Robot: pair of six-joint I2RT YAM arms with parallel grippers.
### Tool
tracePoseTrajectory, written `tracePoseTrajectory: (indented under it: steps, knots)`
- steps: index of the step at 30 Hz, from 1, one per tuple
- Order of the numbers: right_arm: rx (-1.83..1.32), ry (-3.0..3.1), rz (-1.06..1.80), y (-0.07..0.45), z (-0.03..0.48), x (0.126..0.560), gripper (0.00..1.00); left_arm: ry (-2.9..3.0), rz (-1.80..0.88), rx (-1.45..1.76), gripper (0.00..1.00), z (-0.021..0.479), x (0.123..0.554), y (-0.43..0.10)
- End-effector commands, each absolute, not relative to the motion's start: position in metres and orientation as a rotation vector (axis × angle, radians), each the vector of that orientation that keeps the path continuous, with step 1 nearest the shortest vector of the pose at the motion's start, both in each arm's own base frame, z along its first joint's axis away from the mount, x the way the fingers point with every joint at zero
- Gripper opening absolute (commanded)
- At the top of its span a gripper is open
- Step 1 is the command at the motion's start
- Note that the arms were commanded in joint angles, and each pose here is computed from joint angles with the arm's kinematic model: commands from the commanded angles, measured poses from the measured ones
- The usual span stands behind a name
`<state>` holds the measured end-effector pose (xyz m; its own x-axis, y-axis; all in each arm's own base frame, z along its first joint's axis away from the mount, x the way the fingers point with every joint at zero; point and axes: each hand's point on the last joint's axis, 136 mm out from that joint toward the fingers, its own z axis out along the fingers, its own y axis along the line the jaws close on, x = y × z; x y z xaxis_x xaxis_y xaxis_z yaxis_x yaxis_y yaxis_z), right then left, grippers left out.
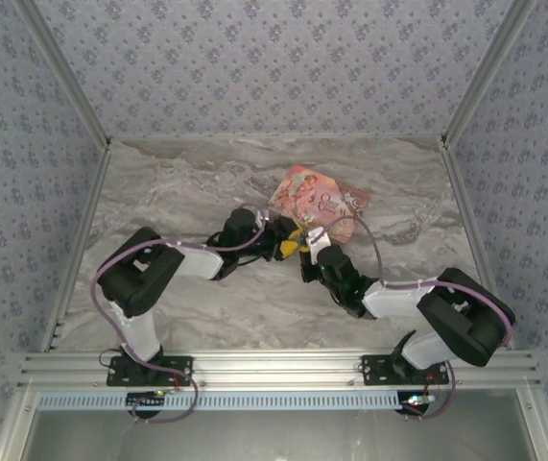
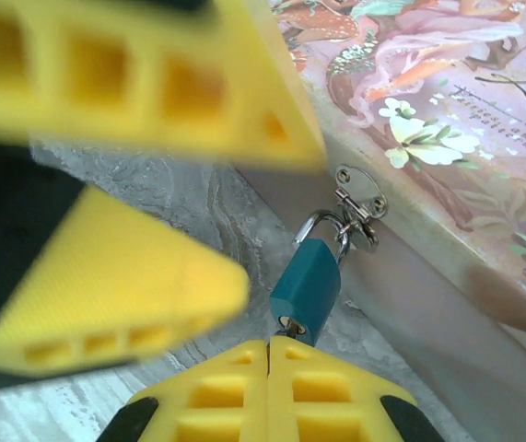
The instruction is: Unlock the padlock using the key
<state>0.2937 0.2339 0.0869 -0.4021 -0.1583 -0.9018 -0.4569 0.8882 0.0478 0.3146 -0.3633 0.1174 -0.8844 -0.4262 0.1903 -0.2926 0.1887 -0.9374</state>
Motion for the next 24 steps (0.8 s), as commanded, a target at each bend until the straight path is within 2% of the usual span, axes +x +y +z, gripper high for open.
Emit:
tracePoseTrajectory:
  steps: [1, 10, 18, 24]
  knots:
    - [-0.334, 2.000, 0.464, 0.236, 0.087, 0.293, 0.00, 2.315, -1.762, -0.652, 0.59, 0.128, 0.316, -0.344]
    - [0.006, 2.046, 0.704, 0.230, 0.089, 0.290, 0.00, 2.328, -1.568, -0.629, 0.65, 0.134, 0.324, -0.302]
    - [0.392, 2.112, 0.808, 0.197, 0.072, 0.283, 0.00, 2.316, -1.468, -0.600, 0.67, 0.148, 0.329, -0.282]
    - [0.531, 2.207, 0.809, 0.178, 0.058, 0.274, 0.08, 2.313, -1.420, -0.572, 0.68, 0.153, 0.335, -0.276]
